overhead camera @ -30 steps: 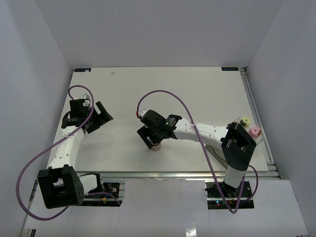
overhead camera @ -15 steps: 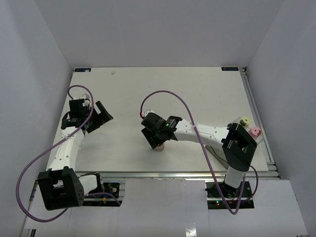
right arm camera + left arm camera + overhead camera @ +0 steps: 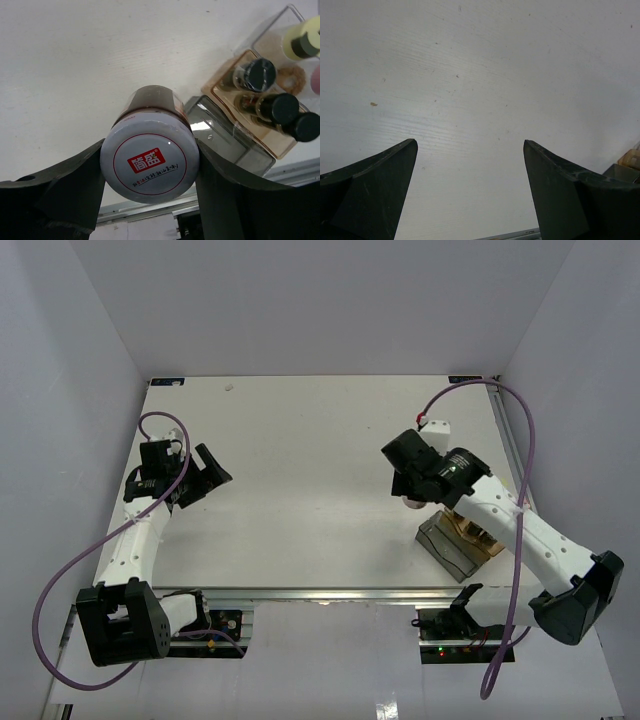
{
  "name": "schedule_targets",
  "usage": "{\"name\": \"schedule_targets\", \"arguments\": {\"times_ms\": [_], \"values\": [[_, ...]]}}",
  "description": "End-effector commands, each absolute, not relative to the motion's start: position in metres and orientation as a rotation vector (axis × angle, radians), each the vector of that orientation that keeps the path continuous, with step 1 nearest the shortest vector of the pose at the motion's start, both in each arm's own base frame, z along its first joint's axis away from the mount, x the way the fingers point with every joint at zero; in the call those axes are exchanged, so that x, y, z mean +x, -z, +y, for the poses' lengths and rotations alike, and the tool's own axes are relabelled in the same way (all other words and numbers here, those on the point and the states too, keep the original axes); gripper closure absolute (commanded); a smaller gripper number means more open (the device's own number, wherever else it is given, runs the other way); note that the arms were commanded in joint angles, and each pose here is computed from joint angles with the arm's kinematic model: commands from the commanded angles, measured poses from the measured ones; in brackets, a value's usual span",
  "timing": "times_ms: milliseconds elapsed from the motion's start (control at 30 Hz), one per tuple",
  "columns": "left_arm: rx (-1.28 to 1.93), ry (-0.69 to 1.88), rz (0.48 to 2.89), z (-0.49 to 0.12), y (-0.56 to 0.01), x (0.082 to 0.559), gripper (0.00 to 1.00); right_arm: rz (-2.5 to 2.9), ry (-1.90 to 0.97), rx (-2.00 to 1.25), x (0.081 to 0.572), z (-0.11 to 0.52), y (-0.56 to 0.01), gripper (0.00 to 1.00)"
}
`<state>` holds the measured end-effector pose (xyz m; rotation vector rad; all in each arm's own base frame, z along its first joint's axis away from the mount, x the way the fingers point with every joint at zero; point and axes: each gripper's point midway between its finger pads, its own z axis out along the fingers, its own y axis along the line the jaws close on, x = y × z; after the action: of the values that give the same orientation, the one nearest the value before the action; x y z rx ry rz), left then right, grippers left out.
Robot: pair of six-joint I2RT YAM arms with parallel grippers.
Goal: Organize the condiment bottles
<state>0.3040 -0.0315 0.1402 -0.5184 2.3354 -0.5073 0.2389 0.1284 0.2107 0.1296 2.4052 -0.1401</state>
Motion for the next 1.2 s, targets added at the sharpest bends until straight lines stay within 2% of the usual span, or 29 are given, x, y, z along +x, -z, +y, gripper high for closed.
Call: {"name": "schedule_targets", "arguments": {"times_ms": [0, 100, 367, 1167], "values": [[-0.483, 0.531, 2.308, -0.035, -0.148, 0.305, 0.02, 2.348, 0.182, 0.428, 0.231, 0.087, -0.220, 0.92], [-0.483, 0.513, 2.304, -0.033, -0.146, 0.305, 0.02, 2.316, 0.207, 0.553, 0.226, 0.063, -0.220, 0.92], [-0.476, 0.535, 2.310, -0.036, -0.149, 0.305, 0.02, 2.341, 0.246, 0.631, 0.217, 0.039, -0.189, 0.92], [-0.482, 0.513, 2.315, -0.033, -0.143, 0.304, 0.02, 2.300, 0.182, 0.728, 0.217, 0.030, -0.131, 0.92]]}}
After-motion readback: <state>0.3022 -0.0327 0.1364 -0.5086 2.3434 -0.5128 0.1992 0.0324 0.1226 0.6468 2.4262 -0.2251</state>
